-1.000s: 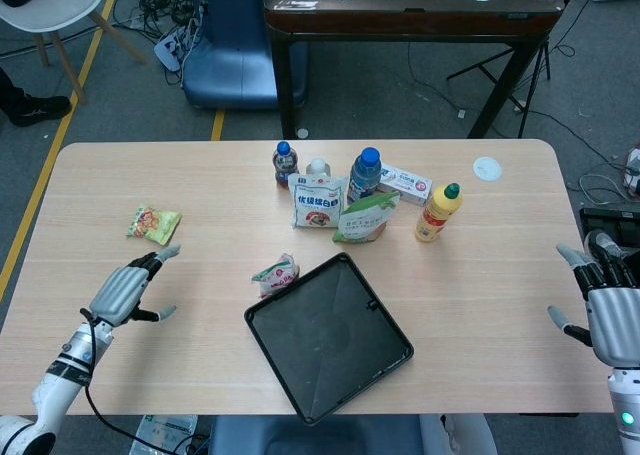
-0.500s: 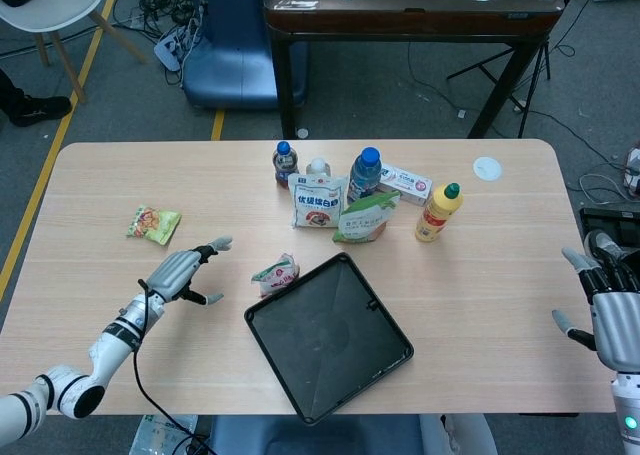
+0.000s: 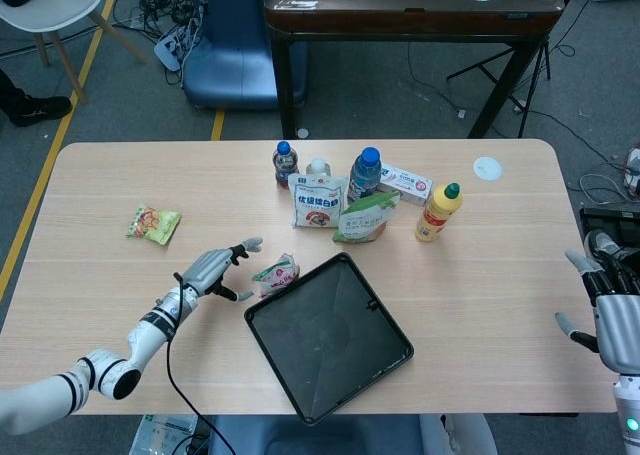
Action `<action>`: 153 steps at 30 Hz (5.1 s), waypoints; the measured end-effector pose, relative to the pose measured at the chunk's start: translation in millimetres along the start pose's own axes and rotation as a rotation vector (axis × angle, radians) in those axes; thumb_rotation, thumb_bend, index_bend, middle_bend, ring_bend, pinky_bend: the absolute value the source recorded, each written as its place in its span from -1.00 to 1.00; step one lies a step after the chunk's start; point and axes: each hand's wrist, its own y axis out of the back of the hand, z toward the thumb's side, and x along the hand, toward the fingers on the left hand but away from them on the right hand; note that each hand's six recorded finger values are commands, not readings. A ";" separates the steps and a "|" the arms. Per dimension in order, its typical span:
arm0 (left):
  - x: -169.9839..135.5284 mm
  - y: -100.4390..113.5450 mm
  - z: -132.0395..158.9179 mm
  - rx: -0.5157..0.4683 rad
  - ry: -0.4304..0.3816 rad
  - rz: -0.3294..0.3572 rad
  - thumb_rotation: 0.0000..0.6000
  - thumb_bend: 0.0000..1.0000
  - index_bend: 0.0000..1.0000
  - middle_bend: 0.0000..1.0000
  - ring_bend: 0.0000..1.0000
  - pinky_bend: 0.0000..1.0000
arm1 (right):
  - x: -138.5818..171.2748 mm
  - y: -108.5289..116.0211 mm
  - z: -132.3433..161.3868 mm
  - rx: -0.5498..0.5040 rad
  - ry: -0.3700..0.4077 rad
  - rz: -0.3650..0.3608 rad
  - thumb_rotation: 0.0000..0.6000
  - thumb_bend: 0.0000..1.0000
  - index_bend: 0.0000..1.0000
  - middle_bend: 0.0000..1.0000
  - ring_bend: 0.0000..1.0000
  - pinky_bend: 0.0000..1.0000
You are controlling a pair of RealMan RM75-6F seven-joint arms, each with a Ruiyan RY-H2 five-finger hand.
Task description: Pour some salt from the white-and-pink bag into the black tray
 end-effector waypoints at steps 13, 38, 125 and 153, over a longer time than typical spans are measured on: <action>31.0 -22.2 15.3 -0.033 -0.021 -0.011 1.00 -0.59 -0.74 -0.55 -0.50 -0.43 | 5.3 0.5 -8.6 -0.001 -0.029 0.001 1.00 -0.64 -0.67 -0.50 -0.77 -0.65; 52.8 -43.3 19.4 -0.051 -0.027 0.009 1.00 -0.59 -0.54 -0.37 -0.35 -0.30 | 10.7 1.1 -17.3 -0.004 -0.059 0.001 1.00 -0.64 -0.67 -0.50 -0.77 -0.65; -23.4 -81.0 85.7 1.513 -0.304 0.484 1.00 -0.59 -0.24 0.08 0.02 0.25 | 10.4 -1.8 -6.1 -0.032 0.009 -0.007 1.00 -0.64 -0.67 -0.50 -0.77 -0.65; -19.4 -95.2 65.7 1.785 -0.254 0.501 1.00 -0.59 -0.30 0.07 0.01 0.26 | 10.6 0.6 -6.6 -0.027 0.002 -0.011 1.00 -0.64 -0.67 -0.50 -0.77 -0.65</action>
